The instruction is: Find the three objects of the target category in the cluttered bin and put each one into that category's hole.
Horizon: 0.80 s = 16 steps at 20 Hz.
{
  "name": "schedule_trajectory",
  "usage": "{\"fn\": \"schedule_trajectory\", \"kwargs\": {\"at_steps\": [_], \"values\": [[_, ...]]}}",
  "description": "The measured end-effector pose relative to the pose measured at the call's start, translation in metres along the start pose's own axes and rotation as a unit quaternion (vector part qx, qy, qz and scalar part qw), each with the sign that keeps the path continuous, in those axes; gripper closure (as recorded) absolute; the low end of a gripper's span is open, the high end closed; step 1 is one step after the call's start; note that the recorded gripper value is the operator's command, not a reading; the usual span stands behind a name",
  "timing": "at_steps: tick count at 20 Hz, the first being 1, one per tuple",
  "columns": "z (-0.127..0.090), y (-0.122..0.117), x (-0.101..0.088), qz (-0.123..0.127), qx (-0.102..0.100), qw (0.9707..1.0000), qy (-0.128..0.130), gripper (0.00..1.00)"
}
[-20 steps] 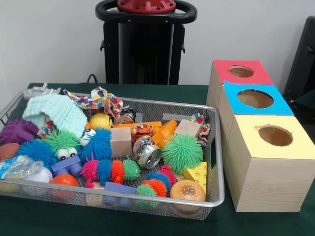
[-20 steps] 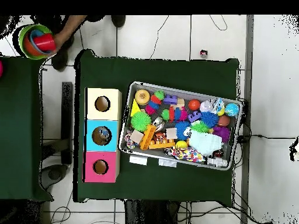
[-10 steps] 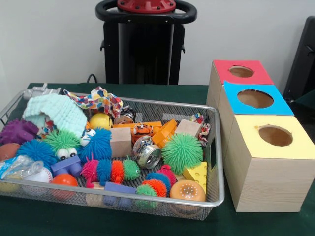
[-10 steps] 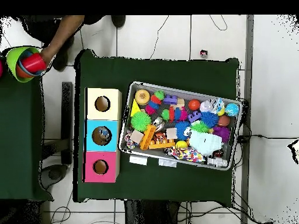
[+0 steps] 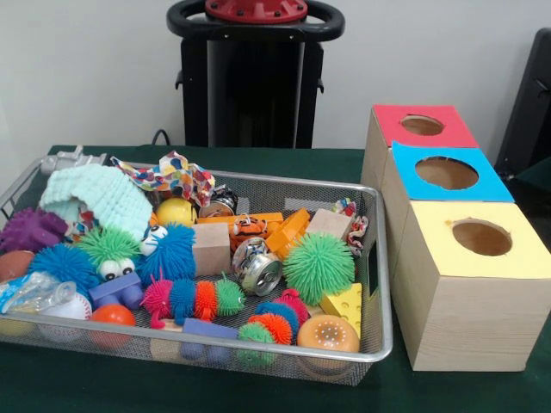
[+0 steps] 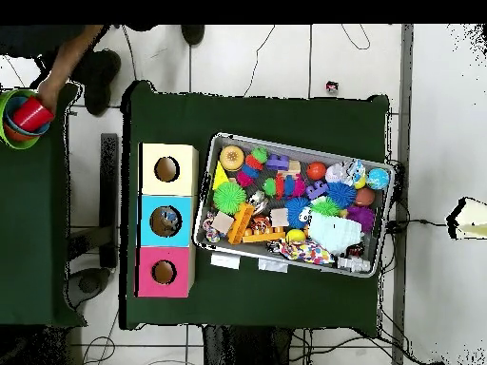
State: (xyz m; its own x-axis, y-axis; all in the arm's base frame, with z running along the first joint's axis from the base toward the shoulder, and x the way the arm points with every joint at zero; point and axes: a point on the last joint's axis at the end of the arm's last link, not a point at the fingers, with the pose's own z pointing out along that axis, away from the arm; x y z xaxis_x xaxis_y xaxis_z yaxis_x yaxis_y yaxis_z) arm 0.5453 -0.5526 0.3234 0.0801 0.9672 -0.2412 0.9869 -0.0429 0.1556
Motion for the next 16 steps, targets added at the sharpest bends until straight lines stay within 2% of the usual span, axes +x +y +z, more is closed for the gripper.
{"fn": "schedule_trajectory", "kwargs": {"at_steps": [16], "values": [[0.053, -0.014, 0.043, -0.007, -0.032, 0.9993, -0.019, 1.00]]}}
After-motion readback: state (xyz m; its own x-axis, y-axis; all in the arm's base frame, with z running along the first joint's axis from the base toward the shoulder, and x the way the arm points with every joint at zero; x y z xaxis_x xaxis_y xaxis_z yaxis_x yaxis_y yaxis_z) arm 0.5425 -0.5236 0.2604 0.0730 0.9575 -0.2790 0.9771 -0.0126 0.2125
